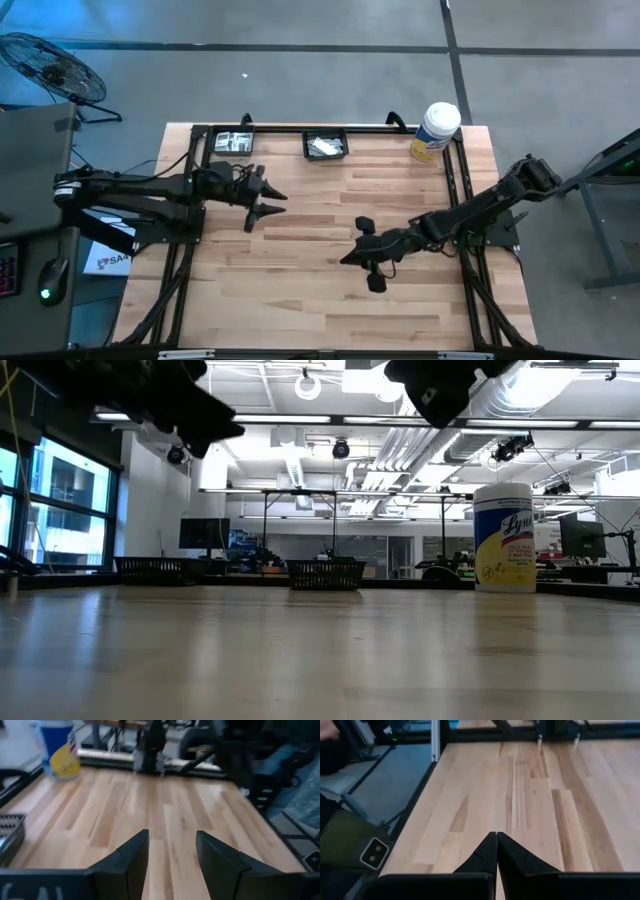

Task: Pick & Place First Aid Supplies
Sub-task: Return to Home Position

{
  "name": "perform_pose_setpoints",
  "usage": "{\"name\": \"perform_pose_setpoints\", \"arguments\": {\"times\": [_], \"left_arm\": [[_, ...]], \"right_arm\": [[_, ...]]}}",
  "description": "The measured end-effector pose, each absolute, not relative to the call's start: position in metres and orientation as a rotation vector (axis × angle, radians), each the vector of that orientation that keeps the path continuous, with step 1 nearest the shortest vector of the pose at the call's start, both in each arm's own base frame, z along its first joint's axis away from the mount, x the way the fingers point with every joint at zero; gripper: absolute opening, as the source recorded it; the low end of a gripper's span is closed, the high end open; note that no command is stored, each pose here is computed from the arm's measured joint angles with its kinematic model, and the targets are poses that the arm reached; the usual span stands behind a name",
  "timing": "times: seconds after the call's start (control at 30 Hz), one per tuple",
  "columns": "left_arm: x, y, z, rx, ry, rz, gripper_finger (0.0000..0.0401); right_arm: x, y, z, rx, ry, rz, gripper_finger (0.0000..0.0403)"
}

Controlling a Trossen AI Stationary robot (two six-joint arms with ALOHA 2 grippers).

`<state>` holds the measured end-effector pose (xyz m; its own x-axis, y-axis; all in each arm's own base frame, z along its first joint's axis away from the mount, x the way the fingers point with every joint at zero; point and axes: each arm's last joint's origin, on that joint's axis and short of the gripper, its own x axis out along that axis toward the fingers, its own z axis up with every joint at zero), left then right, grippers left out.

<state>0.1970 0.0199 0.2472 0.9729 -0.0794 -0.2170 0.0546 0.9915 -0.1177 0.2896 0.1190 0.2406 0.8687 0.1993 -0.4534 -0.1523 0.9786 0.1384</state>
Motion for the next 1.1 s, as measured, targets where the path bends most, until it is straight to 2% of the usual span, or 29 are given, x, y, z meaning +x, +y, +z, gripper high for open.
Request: {"name": "perform_pose_setpoints", "arguments": {"times": [0.4, 0.8, 1.1], "left_arm": [[0.199, 0.016, 0.252, -0.11, 0.172, -0.085, 0.0161], [0.199, 0.013, 0.252, -0.068, 0.162, -0.03, 0.0161], [0.192, 0.008, 0.235, -0.068, 0.048, -0.032, 0.0161]], "right_arm": [[0.263, 0.113, 0.276, 0.021, 0.414, 0.248, 0.0001], [0.254, 0.114, 0.278, -0.001, 0.444, 0.286, 0.0003], [0.25, 0.098, 0.291, 0.007, 0.404, 0.287, 0.0003]]}}
